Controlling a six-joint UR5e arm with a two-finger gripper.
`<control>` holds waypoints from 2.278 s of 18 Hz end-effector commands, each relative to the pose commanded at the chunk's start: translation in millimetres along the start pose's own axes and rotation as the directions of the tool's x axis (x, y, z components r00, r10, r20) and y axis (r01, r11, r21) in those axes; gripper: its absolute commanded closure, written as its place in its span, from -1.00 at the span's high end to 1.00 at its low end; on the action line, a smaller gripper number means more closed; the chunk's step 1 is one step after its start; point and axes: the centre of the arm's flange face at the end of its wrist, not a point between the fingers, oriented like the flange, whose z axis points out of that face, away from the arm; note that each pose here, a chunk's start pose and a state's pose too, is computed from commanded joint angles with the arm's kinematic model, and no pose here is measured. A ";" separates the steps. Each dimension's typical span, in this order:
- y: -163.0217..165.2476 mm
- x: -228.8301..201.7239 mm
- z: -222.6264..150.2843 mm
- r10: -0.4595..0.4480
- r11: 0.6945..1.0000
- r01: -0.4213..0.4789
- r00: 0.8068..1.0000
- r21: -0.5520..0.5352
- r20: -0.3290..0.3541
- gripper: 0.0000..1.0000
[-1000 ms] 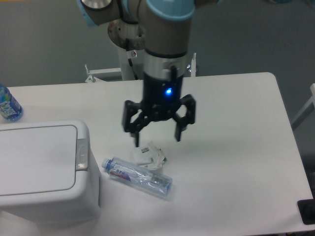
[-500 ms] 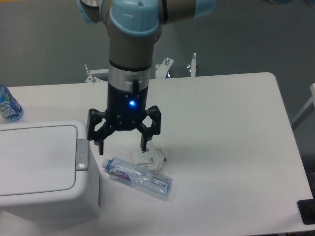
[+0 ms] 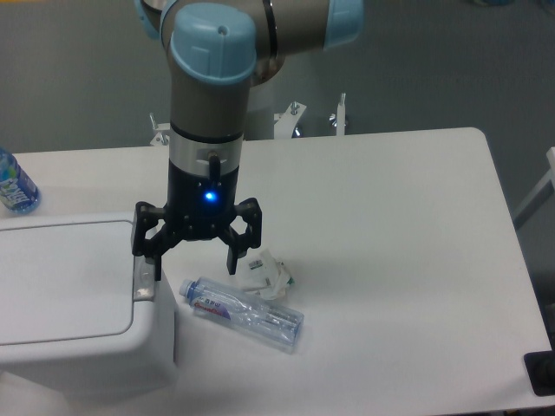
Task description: Open the trash can
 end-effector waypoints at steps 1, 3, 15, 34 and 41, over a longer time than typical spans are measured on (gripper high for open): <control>0.3 -0.5 1.7 -0.001 1.000 0.001 1.000 -0.003 0.000 1.00; 0.7 -0.9 3.4 -0.002 1.000 0.002 1.000 -0.006 0.000 1.00; 0.2 -2.0 7.5 0.000 1.000 0.000 1.000 -0.010 0.000 1.00; -32.1 -104.1 -71.0 -0.035 0.992 0.014 0.986 0.127 0.165 1.00; 6.7 -196.0 -90.9 0.261 0.954 -0.217 0.941 -0.208 0.217 1.00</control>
